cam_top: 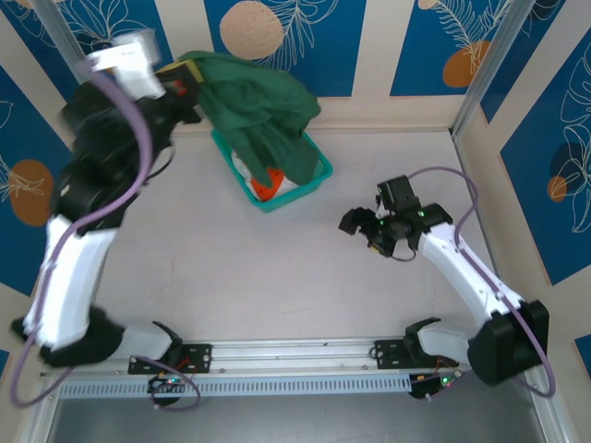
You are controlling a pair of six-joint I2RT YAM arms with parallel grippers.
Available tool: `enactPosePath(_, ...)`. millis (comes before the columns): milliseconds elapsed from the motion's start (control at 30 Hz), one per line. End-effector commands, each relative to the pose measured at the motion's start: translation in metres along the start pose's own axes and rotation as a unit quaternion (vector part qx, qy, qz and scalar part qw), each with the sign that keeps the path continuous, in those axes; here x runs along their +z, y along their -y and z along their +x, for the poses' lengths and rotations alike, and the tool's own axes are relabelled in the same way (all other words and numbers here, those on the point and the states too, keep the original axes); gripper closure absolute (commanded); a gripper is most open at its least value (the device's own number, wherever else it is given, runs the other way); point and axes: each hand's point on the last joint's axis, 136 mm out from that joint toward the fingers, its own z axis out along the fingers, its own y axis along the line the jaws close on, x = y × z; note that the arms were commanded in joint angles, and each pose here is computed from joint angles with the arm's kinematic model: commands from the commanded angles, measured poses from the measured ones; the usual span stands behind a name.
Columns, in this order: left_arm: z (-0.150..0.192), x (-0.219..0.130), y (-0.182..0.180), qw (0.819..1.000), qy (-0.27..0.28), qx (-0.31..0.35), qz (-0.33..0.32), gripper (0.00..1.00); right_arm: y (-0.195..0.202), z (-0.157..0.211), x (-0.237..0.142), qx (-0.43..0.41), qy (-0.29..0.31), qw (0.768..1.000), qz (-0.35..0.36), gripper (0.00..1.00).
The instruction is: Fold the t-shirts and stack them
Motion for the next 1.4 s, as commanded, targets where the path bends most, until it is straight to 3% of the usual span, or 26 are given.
enactPosePath(0,-0.042,-0.048,-0.015,0.995,0.091,-0.035,-0.009,1.0,-0.019,-0.025,0.007,0.049,0.001,0.999,0.019,0.14)
enactPosePath(167,-0.052,-0.096,-0.043,0.994,0.097,-0.005,-0.051,1.0,-0.061,-0.056,0.031,0.042,-0.008,0.999,0.025,0.15)
enactPosePath(300,-0.039,-0.113,-0.074,0.988,0.099,0.013,-0.118,1.0,-0.081,-0.073,0.07,0.073,-0.044,0.995,0.046,0.17)
enactPosePath(500,0.001,-0.102,-0.089,0.984,0.027,0.077,-0.159,1.0,-0.114,-0.093,0.119,0.08,-0.059,0.993,0.061,0.19)
enactPosePath(633,0.034,-0.092,-0.101,0.978,-0.024,0.097,-0.185,1.0,-0.125,-0.091,0.149,0.1,-0.078,0.99,0.067,0.26)
enactPosePath(833,0.083,-0.066,-0.091,0.978,-0.106,0.089,-0.154,1.0,-0.116,-0.096,0.174,0.138,-0.071,0.983,0.099,0.48)
enactPosePath(967,0.119,-0.052,-0.087,0.975,-0.158,0.071,-0.14,1.0,-0.096,-0.115,0.171,0.17,-0.05,0.978,0.107,0.76)
enactPosePath(1100,0.146,-0.05,-0.086,0.97,-0.196,0.054,-0.13,1.0,-0.069,-0.139,0.145,0.208,-0.014,0.972,0.106,0.96)
enactPosePath(1167,0.155,-0.051,-0.085,0.968,-0.211,0.048,-0.124,1.0,-0.049,-0.148,0.128,0.229,0.005,0.968,0.105,1.0)
enactPosePath(1367,0.171,-0.051,-0.069,0.968,-0.238,0.037,-0.073,1.0,0.023,-0.159,0.065,0.285,0.067,0.95,0.107,1.0)
